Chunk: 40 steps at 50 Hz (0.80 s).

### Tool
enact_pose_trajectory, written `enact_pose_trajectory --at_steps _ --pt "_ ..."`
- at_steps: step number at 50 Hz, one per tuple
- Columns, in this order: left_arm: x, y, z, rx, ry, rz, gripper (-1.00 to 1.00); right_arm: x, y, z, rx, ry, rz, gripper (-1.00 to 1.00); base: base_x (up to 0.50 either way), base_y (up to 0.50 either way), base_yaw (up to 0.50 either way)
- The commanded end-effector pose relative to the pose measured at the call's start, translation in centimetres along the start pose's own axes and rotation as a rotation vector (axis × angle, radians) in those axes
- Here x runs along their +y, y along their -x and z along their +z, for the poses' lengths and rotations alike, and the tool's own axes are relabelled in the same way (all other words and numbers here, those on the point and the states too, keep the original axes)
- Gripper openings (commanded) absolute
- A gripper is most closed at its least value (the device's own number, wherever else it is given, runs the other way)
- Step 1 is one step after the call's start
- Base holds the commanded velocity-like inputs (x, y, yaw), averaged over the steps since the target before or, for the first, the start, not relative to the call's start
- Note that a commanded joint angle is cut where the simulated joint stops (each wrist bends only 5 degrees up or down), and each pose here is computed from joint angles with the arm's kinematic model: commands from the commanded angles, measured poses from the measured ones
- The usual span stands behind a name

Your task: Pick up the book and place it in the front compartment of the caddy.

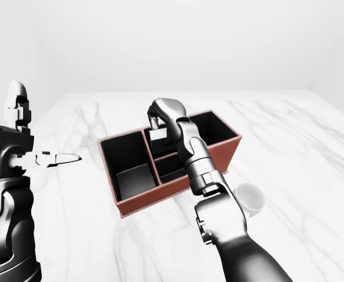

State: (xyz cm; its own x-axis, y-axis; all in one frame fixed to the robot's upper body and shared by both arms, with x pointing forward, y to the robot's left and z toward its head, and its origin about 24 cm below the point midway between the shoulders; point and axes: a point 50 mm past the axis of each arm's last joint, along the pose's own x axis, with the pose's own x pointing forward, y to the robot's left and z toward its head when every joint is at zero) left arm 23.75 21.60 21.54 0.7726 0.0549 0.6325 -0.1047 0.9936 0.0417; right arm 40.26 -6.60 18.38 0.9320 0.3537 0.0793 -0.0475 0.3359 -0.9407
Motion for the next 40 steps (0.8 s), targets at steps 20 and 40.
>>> enact_pose_trajectory --at_steps 20,40 --pt "-0.03 -0.04 -0.05 0.002 0.0 -0.001 1.0 -0.62 -0.38 -0.34 0.006 0.025 -0.078 -1.0 0.0 0.0 0.0" --pt "-0.05 -0.01 -0.11 0.004 -0.001 -0.002 1.0 -0.21 -0.48 -0.78 0.028 0.029 -0.1 -1.0 0.0 0.0 0.0"
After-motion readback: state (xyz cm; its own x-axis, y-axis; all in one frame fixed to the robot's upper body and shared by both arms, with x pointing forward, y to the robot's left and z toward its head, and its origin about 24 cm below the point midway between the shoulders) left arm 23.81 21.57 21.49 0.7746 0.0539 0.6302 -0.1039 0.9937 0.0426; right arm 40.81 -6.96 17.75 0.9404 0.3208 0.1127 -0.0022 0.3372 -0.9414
